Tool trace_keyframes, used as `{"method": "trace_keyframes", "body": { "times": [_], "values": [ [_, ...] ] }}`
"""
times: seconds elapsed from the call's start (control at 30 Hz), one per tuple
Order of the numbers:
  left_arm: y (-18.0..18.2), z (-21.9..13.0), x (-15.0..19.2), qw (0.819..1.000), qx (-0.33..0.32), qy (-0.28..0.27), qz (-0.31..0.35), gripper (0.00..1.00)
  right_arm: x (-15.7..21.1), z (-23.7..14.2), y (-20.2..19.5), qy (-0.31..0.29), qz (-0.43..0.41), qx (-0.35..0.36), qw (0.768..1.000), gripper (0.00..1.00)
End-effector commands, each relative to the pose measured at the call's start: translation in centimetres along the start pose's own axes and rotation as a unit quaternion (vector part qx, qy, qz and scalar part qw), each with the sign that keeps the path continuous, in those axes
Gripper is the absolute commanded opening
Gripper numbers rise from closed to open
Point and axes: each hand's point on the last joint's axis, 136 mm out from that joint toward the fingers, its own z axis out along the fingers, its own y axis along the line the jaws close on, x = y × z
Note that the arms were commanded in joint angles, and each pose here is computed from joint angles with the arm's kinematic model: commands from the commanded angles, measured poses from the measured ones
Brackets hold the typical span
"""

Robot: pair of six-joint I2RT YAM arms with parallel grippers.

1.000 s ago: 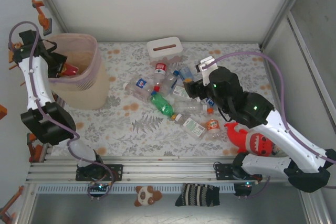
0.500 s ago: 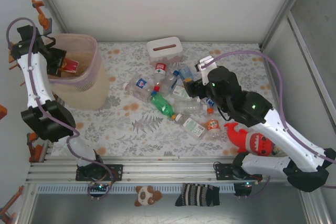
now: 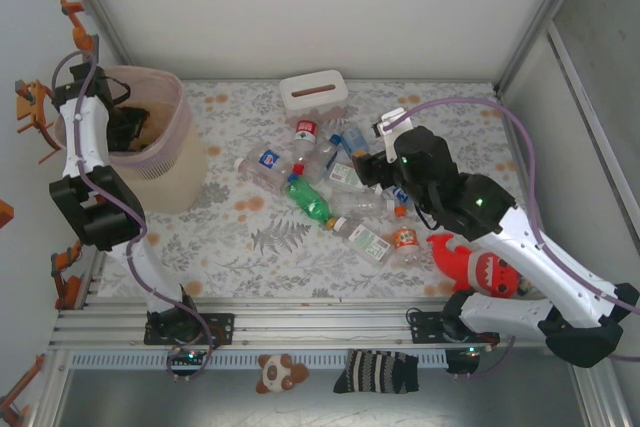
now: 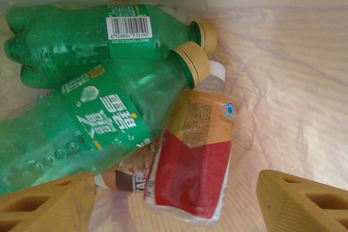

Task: Put the plastic bottles in the bin

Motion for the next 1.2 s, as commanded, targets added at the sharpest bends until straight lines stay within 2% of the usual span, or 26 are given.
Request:
{"method": "trace_keyframes", "body": {
  "times": [0.0,0.23,0.37,0.6,0.77,0.97,1.07,1.17],
  "values": [
    [0.9,0.6,0.4,1.0,-0.019,0.016,-0.018,0.82,-0.2,-0.3,-0.4,-0.008,0.006,0.003,1.0,0.86],
    [0.0,-1.9,0.2,1.0,0.011,-0.001,-0.019,0.93,0.2,0.0,-0.4,0.002,0.013,-0.004,1.0,0.86],
    [-0.6,-4.0,0.4,0.999,0.037,-0.011,-0.018,0.94,1.0,0.5,-0.3,0.021,0.02,-0.01,1.0,0.86],
    [-1.5,-7.5,1.0,0.996,0.083,-0.022,-0.007,0.99,3.3,1.8,-0.7,0.08,0.033,-0.005,0.996,0.86],
    [-2.5,-10.6,1.9,0.991,0.124,-0.042,0.036,1.0,6.4,2.8,-1.5,0.148,0.066,0.003,0.987,0.85],
    [-3.9,-14.4,3.4,0.968,0.214,-0.059,0.112,0.99,11.1,4.3,-2.2,0.235,0.1,0.016,0.967,0.82],
    [-4.2,-16.2,4.5,0.949,0.265,-0.071,0.155,0.98,13.3,4.7,-2.8,0.27,0.122,0.027,0.955,0.81],
    [-4.4,-18.2,6.0,0.92,0.325,-0.085,0.202,0.97,15.6,4.9,-3.4,0.298,0.14,0.04,0.943,0.81]
  ]
}}
